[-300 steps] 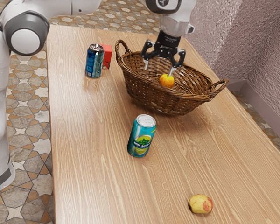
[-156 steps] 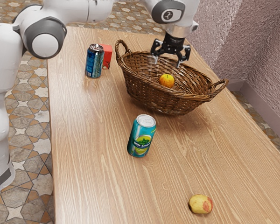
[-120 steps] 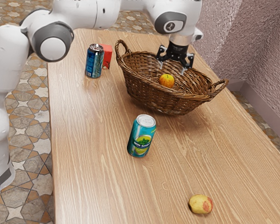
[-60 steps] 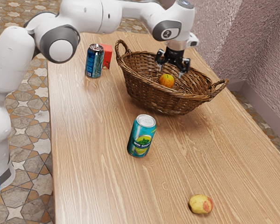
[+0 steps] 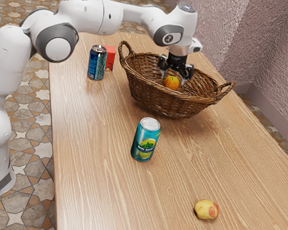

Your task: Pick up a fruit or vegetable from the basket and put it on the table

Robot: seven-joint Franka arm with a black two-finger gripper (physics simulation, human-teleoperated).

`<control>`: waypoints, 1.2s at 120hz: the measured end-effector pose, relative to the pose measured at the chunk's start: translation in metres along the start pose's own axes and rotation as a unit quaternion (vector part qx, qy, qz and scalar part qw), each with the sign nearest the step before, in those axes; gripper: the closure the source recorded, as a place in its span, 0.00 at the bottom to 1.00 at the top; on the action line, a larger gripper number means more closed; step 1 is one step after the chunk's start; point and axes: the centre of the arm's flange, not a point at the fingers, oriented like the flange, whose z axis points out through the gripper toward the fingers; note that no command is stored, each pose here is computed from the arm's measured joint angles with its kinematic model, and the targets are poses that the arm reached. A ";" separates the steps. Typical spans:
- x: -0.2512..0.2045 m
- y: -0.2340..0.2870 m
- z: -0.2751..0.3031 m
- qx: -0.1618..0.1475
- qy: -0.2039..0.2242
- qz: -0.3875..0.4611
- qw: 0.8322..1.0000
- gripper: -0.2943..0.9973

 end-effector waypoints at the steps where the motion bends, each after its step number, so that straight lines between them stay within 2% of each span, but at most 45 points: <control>1: 0.000 0.000 0.001 0.000 0.000 0.000 1.000 0.23; 30: 0.008 0.002 0.025 -0.004 0.002 0.004 1.000 0.23; 78: -0.008 0.004 0.018 -0.011 0.011 0.014 1.000 0.23; 144: -0.003 0.000 0.036 -0.013 0.011 0.004 1.000 0.24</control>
